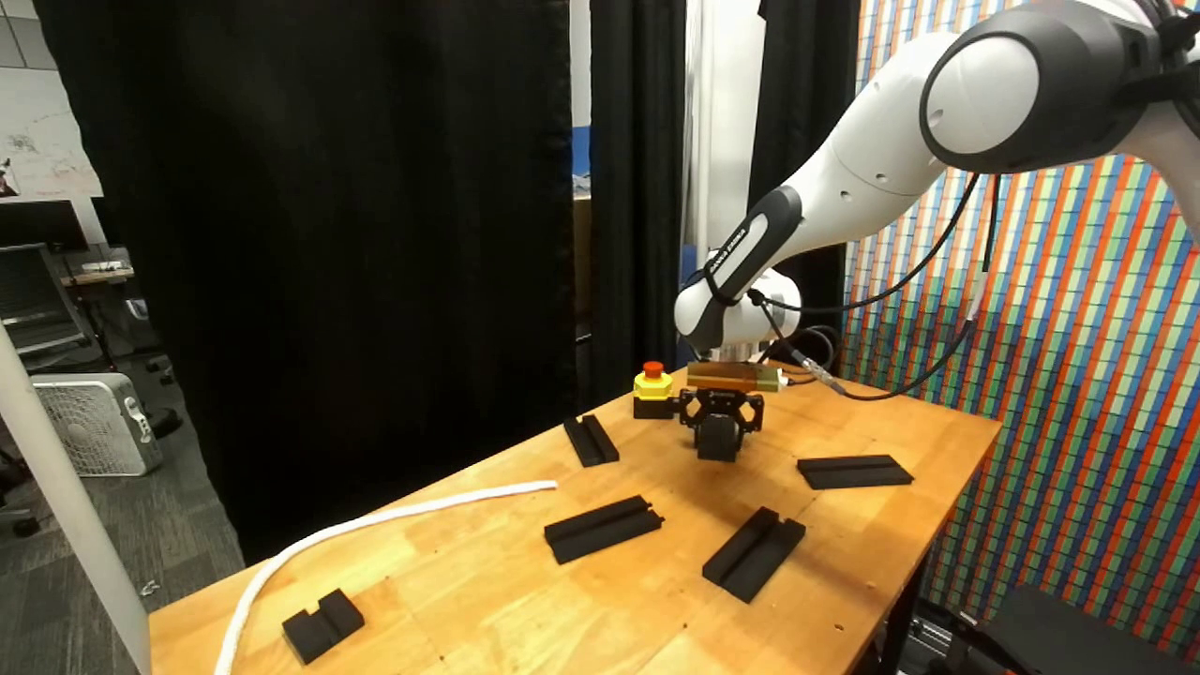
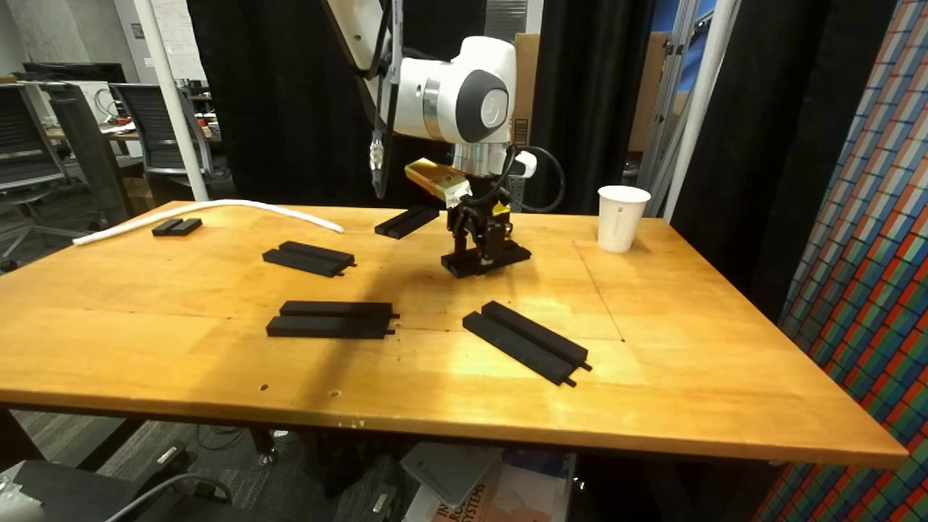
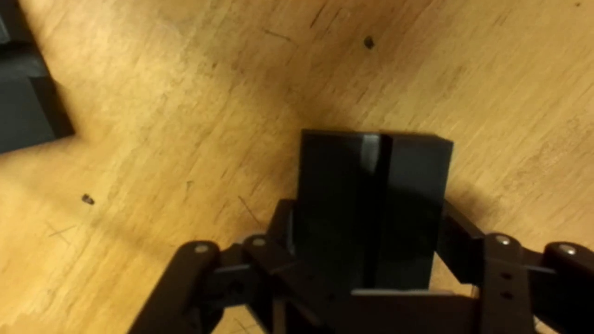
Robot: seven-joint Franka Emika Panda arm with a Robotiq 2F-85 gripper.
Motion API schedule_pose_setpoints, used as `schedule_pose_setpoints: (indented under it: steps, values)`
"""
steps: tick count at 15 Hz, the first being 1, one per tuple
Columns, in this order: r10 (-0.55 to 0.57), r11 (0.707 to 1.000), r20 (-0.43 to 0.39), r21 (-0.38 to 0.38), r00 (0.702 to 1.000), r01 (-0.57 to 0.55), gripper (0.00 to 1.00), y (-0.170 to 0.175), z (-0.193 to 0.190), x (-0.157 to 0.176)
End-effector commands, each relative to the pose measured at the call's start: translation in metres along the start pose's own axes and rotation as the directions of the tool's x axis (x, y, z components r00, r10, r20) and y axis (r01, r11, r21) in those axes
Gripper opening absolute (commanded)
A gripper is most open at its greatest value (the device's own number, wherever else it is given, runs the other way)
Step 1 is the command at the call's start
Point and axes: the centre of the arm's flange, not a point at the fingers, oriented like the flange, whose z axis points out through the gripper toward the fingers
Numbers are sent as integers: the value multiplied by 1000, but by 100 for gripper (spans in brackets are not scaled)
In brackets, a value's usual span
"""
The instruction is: Join the four pieces of the black objects together
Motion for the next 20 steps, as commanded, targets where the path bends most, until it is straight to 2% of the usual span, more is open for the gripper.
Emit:
schedule_pose_setpoints:
  steps: [1, 5, 8, 11, 16, 18, 20]
  values:
    - [7, 1000, 22, 13, 1000, -7, 47, -2, -2, 8]
    - [106, 994, 63, -10, 992, -106, 45, -8, -7, -18]
    - [204, 979, 77, -26, 976, -203, 45, -22, -10, -53]
    - [297, 954, 51, -46, 953, -295, 45, -35, -18, -91]
    - [428, 903, -4, -33, 904, -427, 45, -33, -45, -158]
    - [420, 907, -6, -17, 907, -420, 45, -37, -54, -178]
    - [362, 932, 30, 12, 932, -363, 45, -51, -54, -195]
